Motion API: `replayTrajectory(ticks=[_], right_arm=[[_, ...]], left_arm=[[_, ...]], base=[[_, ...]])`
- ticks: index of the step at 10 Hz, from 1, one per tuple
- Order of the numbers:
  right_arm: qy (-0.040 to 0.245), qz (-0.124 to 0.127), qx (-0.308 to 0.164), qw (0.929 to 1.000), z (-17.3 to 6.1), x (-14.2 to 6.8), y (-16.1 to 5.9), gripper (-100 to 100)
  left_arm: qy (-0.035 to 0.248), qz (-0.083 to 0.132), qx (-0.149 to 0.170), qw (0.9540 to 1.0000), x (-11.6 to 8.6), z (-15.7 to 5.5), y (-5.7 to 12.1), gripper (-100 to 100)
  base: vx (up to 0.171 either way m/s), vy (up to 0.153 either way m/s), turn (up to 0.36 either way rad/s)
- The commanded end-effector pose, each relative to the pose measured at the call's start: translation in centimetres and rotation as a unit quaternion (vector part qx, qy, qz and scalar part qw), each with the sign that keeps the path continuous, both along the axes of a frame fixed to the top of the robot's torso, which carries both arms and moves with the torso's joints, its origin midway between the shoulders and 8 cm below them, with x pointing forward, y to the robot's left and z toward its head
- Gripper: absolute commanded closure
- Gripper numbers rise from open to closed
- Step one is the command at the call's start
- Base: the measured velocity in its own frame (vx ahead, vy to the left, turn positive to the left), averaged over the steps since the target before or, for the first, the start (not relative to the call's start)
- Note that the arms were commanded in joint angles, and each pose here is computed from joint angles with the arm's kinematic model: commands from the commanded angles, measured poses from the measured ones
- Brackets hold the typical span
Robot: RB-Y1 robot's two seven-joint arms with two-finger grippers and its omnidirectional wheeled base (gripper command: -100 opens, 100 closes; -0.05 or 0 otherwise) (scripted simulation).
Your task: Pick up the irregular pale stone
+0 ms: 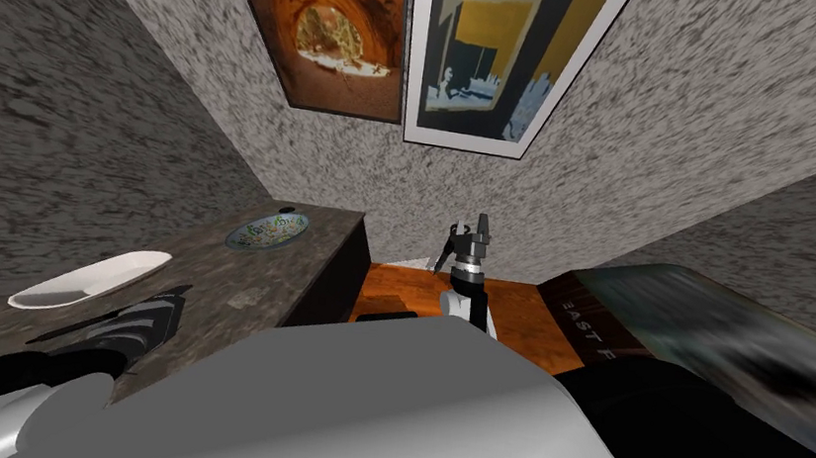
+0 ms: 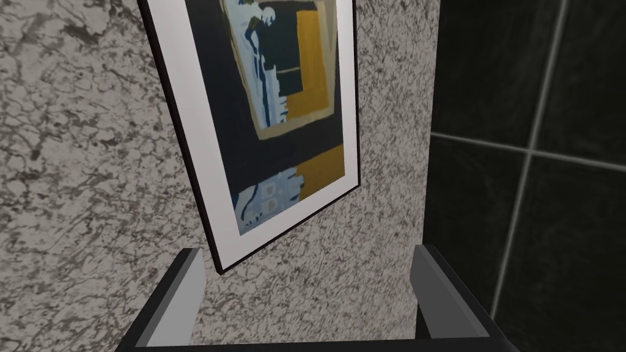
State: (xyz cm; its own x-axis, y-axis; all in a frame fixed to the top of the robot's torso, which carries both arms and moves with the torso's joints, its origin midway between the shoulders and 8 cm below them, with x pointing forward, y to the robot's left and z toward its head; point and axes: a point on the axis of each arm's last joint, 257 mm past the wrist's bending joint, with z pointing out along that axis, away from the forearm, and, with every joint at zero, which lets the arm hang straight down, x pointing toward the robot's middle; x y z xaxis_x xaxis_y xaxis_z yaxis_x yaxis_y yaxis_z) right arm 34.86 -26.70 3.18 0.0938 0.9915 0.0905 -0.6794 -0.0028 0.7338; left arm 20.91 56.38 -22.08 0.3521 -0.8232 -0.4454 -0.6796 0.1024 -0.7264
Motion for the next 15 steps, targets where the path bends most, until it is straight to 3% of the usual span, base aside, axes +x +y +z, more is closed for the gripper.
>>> replayTrajectory(ticks=[1, 5, 8, 9, 11, 13, 14, 15], right_arm=[[0.0, 0.0, 0.0, 1.0, 0.0, 0.0, 0.0, 0], [0.0, 0.0, 0.0, 1.0, 0.0, 0.0, 0.0, 0], [0.0, 0.0, 0.0, 1.0, 0.0, 0.0, 0.0, 0], [0.0, 0.0, 0.0, 1.0, 0.0, 0.0, 0.0, 0], [0.0, 0.0, 0.0, 1.0, 0.0, 0.0, 0.0, 0], [0.0, 0.0, 0.0, 1.0, 0.0, 0.0, 0.0, 0], [0.0, 0.0, 0.0, 1.0, 0.0, 0.0, 0.0, 0], [0.0, 0.0, 0.0, 1.0, 0.0, 0.0, 0.0, 0]], left_arm=[[0.009, 0.003, -0.004, 0.9999, -0.3, -0.2, -0.1, -100], [0.067, 0.025, -0.036, 0.9968, -3.8, -2.7, 0.4, -100], [0.115, 0.044, -0.065, 0.9902, -7.2, -4.7, 0.6, -100], [0.121, 0.045, -0.069, 0.9891, -7.5, -4.9, 0.5, -100], [0.146, 0.054, -0.086, 0.9841, -9.2, -5.9, 0.4, -100], [0.184, 0.068, -0.112, 0.9742, -12.1, -7.2, 0.1, -100], [0.19, 0.07, -0.116, 0.9724, -12.4, -7.4, 0.0, -100], [0.21, 0.077, -0.13, 0.9661, -13.9, -7.9, -0.3, -100]], base=[[0.023, 0.014, 0.005], [0.05, 0.025, -0.104], [0.06, 0.029, -0.102], [0.06, 0.026, -0.066], [0.059, 0.033, -0.091], [0.069, 0.045, -0.135], [0.064, 0.044, -0.059], [0.063, 0.035, -0.094]])
